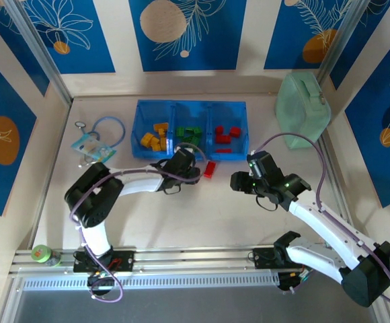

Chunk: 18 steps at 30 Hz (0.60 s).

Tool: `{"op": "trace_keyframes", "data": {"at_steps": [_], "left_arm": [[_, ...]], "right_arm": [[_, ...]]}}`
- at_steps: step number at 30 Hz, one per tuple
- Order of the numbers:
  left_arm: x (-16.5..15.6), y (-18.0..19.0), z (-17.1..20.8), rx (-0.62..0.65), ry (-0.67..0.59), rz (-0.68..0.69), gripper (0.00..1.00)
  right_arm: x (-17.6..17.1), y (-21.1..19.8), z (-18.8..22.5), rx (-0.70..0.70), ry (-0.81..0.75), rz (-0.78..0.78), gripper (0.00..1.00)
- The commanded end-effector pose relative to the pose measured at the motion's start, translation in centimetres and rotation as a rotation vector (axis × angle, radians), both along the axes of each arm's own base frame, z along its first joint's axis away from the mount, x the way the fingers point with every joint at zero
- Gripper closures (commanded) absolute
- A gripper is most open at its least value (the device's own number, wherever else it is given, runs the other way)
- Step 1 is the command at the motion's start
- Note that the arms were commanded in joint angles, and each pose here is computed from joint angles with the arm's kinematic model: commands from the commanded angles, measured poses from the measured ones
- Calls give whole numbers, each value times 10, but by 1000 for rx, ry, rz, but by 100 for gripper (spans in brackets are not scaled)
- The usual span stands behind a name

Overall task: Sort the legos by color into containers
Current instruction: Move the lego to the center of the table.

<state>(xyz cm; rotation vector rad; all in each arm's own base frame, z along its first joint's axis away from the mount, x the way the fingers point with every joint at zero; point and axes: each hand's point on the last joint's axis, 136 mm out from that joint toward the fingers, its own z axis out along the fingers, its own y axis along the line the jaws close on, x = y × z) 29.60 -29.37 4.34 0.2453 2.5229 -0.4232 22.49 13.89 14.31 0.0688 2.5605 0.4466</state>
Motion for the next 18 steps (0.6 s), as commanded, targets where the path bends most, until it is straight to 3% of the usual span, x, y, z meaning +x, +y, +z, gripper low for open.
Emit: {"op": "trace_keyframes", "data": {"at_steps": [1,7,18], "left_arm": [[-15,8,19,24,-36,22,51],[-7,-4,34,49,-69,-32,42],[-1,-9,5,183,-16,-108,25]], "right_arm": [[-2,8,-3,41,14,6,43],[-3,16,-7,40,27,21,44],[-20,5,-14,35,15,6,43]]}}
